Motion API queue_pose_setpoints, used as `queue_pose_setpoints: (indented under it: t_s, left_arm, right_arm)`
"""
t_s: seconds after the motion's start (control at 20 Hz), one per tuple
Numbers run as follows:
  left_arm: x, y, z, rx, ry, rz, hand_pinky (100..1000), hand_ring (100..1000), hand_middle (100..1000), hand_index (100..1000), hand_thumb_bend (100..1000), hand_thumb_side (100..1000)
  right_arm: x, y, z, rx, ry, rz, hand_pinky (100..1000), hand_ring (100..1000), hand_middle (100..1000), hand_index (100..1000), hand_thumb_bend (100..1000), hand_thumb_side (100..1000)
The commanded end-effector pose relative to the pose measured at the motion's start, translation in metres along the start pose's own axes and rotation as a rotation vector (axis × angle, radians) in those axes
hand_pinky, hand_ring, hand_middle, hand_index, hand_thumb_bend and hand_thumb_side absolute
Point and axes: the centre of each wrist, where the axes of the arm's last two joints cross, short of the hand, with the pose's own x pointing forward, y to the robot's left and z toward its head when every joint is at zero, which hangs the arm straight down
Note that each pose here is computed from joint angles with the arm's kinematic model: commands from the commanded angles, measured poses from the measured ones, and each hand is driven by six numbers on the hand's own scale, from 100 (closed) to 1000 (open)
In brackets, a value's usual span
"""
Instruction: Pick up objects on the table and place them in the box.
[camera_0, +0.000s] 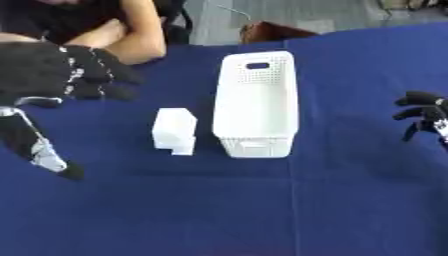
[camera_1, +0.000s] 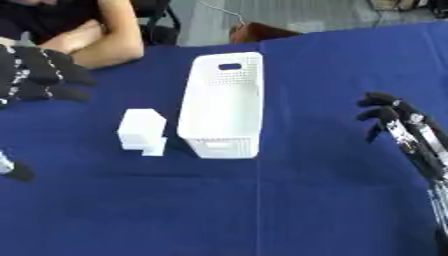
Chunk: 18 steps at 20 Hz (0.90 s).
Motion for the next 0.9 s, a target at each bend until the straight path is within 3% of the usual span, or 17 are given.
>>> queue_pose_setpoints:
  t_s: [0.05, 0.9]
  left_arm:
    - [-0.007, 0.004, 0.004, -0.003, 0.011, 0.006, 928, 947, 973, 1000, 666, 816]
    - [-0.016, -0.011, 0.006, -0.024, 0.026, 0.12, 916, 937, 970, 1000, 559, 852]
  right_arm:
    - [0.006, -0.005, -0.005, 0.011, -0.021, 0.024, 441, 699, 763, 903, 100, 860]
    - [0.008, -0.006, -0.01, 0.022, -0.035, 0.027, 440, 699, 763, 903, 100, 862]
